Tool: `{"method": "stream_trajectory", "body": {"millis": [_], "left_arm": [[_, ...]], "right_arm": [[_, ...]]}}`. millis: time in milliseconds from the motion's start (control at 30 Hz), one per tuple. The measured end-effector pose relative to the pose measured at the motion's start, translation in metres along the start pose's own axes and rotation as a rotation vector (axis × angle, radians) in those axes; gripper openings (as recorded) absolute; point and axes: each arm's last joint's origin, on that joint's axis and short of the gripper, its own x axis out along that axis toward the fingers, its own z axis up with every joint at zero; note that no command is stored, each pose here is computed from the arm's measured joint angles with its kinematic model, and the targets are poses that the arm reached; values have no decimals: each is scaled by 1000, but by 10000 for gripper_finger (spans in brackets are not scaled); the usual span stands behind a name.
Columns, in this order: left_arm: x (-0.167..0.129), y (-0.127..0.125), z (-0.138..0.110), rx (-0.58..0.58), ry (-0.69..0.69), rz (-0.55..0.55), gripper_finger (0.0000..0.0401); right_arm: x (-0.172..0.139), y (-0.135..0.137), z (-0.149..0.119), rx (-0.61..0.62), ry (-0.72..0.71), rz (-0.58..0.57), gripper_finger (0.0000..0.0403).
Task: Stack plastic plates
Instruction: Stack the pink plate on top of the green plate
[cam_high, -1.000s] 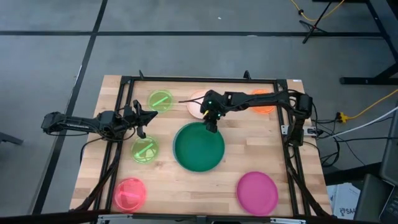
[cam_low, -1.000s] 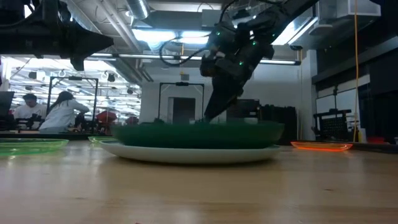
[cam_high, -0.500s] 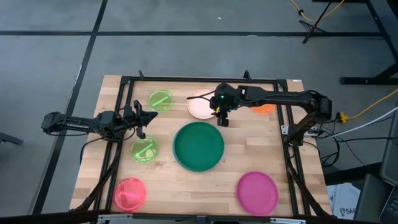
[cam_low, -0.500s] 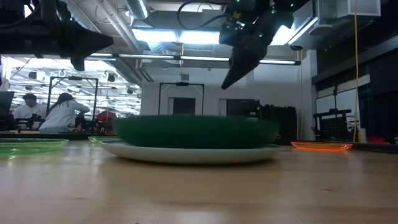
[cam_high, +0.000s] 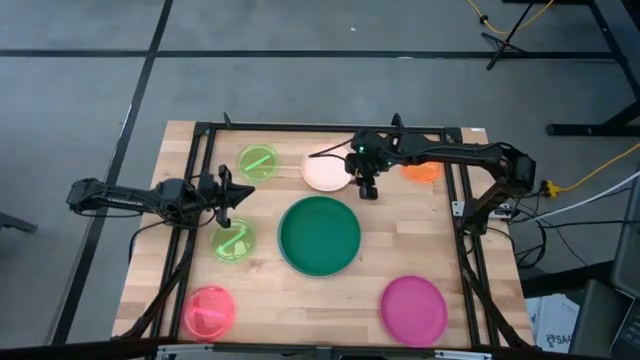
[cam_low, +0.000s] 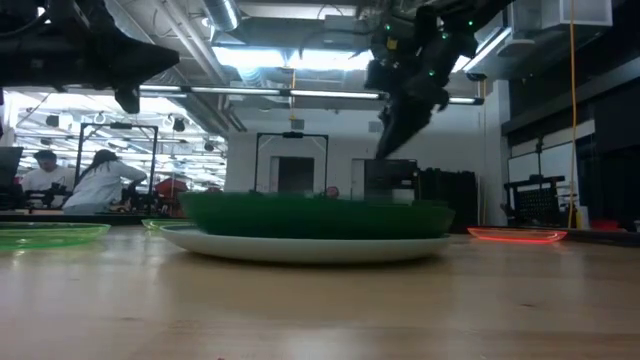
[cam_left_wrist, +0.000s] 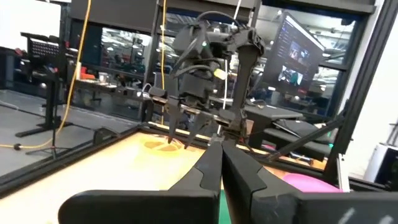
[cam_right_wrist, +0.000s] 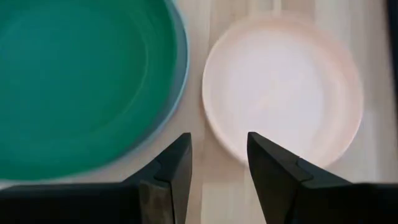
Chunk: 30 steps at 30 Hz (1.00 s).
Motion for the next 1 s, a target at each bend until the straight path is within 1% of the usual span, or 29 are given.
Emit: {"method": "stream_trajectory", "body": {"millis": [67, 133, 233, 367, 433, 567, 633, 800, 1000], "left_arm": [[0, -1, -1, -7, 14, -9, 4], [1, -2, -2, -13, 18, -14, 4], [3, -4, -2, -19, 10, -21, 4], [6, -5, -3, -21, 15, -21, 4], [8, -4, -4, -19, 16, -1, 4], [10, -3, -1, -29, -28, 79, 4], [10, -2, 0, -32, -42, 101, 4], [10, -2, -1, -28, -39, 104, 4], [10, -2, -1, 7, -38, 107, 4]], "right_arm": [[-1, 5, -6, 24, 57, 30, 143], [-5, 15, -8, 38, 88, 77, 143], [-12, 34, -6, 28, 107, 114, 143], [-24, 61, 1, -4, 84, 145, 143], [-29, 74, 3, -21, 72, 159, 143], [-35, 98, 6, -17, 70, 192, 143], [-38, 110, 5, -20, 87, 211, 143], [-41, 136, 4, -5, 122, 249, 143], [-44, 159, 0, 22, 167, 278, 143]]}}
